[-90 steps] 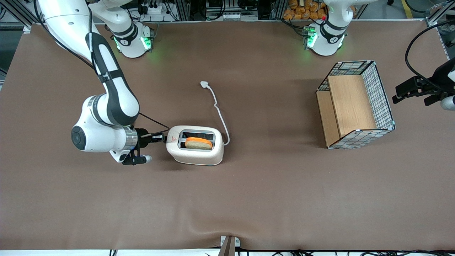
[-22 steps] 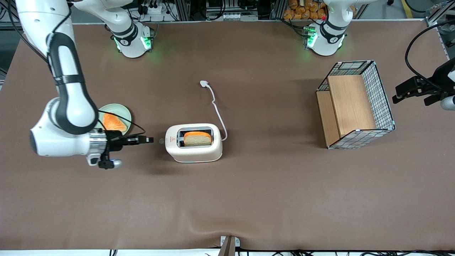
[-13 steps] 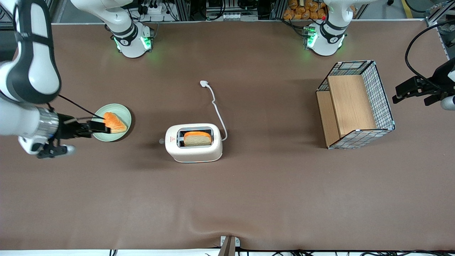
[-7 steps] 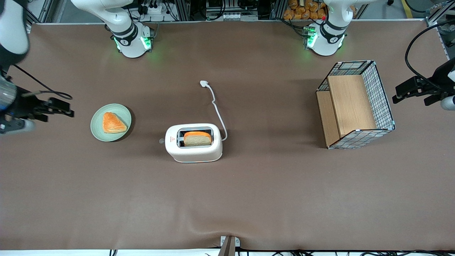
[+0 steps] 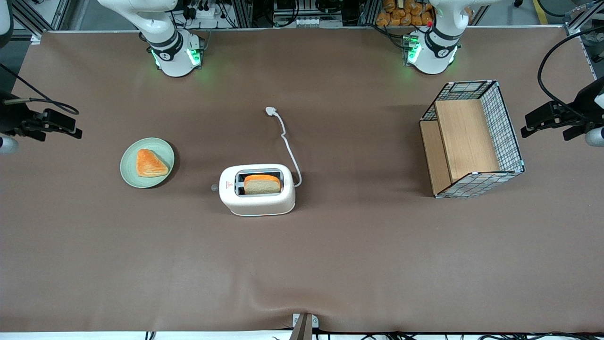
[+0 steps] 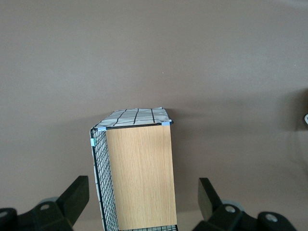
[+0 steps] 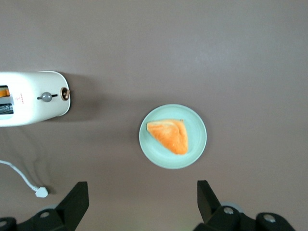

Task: Press toaster button with right arm

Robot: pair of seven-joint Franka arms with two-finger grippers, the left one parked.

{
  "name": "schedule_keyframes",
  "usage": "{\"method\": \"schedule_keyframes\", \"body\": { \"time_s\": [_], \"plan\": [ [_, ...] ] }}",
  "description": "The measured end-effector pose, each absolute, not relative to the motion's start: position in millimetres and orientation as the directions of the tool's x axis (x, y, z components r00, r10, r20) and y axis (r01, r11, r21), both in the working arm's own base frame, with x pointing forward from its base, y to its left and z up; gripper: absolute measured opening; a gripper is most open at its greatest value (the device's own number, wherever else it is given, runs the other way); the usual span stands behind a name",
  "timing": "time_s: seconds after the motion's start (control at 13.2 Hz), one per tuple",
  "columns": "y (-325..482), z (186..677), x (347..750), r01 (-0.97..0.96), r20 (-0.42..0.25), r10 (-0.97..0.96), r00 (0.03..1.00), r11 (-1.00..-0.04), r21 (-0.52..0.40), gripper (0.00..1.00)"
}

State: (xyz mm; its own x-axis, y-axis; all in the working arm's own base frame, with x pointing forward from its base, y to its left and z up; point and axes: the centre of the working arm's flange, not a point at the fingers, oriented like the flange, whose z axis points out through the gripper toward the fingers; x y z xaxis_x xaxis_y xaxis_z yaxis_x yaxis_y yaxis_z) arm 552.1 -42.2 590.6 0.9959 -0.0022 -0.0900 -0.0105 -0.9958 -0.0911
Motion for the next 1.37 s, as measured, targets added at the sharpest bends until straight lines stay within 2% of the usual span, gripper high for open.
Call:
{"method": "schedule_keyframes", "body": {
  "time_s": [0.23,0.61,1.37],
  "plan": [
    [-34.7,605.4,551.4,0.001,-0.077,0.005,0.997,-0.999,-0.053,1.0],
    [-38.5,624.7,547.9,-0.01,-0.071,-0.006,0.997,-0.999,-0.049,1.0],
    [-43.7,628.4,547.4,-0.019,-0.066,-0.016,0.998,-0.999,-0.048,1.0]
  ]
}}
